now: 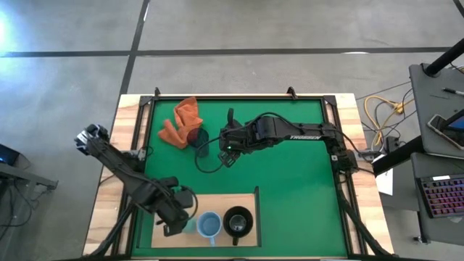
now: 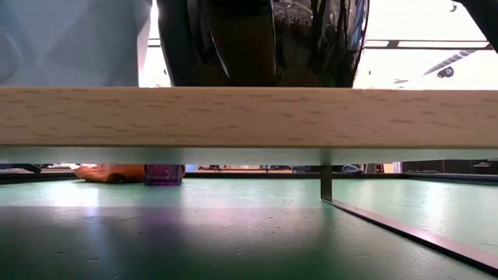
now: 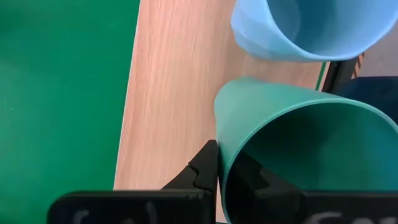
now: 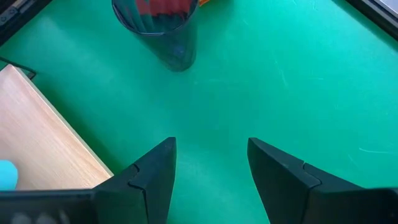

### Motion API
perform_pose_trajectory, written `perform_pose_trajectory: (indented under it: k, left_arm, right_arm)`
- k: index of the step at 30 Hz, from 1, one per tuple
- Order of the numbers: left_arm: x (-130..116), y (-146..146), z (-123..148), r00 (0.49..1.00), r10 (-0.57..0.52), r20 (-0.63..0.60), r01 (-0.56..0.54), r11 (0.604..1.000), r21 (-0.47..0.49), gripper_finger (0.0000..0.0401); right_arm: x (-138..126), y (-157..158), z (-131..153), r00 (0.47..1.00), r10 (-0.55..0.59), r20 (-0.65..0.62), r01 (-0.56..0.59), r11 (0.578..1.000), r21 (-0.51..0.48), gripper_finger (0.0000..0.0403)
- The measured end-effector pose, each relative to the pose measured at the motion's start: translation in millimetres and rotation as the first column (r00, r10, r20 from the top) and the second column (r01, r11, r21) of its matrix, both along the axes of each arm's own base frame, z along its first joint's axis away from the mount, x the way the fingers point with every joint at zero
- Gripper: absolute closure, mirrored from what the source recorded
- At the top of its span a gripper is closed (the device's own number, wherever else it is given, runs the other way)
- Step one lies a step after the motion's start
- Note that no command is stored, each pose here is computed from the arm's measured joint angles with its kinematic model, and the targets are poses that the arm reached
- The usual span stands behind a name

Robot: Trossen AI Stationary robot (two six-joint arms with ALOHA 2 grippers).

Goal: Stack small to large cups/mugs on shelf
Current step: Put the green cup on the shelf

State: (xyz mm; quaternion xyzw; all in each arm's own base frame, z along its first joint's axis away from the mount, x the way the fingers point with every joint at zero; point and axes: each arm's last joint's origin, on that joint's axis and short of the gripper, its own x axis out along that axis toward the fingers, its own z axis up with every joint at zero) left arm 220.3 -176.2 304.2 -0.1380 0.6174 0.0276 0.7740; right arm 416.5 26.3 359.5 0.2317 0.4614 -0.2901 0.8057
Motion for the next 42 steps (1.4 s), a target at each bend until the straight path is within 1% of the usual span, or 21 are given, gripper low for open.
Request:
perform_pose_trajectory:
  k: [8,14,22,27,30,37,42]
  left_arm:
    - [4.8,-1.7,1.6,0.999,0.005,0.039,-0.004,0.999,-0.037,0.0401]
    - [7.3,-3.7,-4.9,1.000,0.005,0.016,-0.005,1.000,-0.020,0.0401]
    - [7.0,-1.4,-5.7,0.999,0.034,-0.011,-0.034,0.999,-0.021,0.0401]
    - [6.4,-1.3,-5.7,0.999,0.034,-0.016,-0.034,0.999,-0.019,0.0398]
    - [6.4,-1.2,-5.5,0.999,0.037,-0.015,-0.038,0.999,-0.021,0.0380]
    - [6.5,-1.8,-2.2,0.998,0.062,-0.019,-0.062,0.997,-0.042,0.0318]
    - [6.1,-2.3,-2.6,0.996,0.077,-0.036,-0.079,0.995,-0.061,0.0292]
  right_arm:
    - [0.0,0.0,0.0,1.000,0.016,-0.005,-0.016,1.000,-0.007,0.0211]
    - [0.0,0.0,0.0,1.000,0.019,-0.006,-0.019,1.000,-0.009,0.0211]
    - [0.0,0.0,0.0,1.000,0.026,-0.008,-0.026,1.000,-0.012,0.0211]
    - [0.0,-0.2,0.0,1.000,0.029,-0.009,-0.029,0.999,-0.014,0.0211]
    - [0.0,-0.2,0.0,0.999,0.032,-0.010,-0.032,0.999,-0.015,0.0211]
    - [0.0,-0.3,0.0,0.999,0.032,-0.010,-0.032,0.999,-0.015,0.0211]
    - [0.0,-0.3,0.0,0.999,0.032,-0.010,-0.032,0.999,-0.015,0.0211]
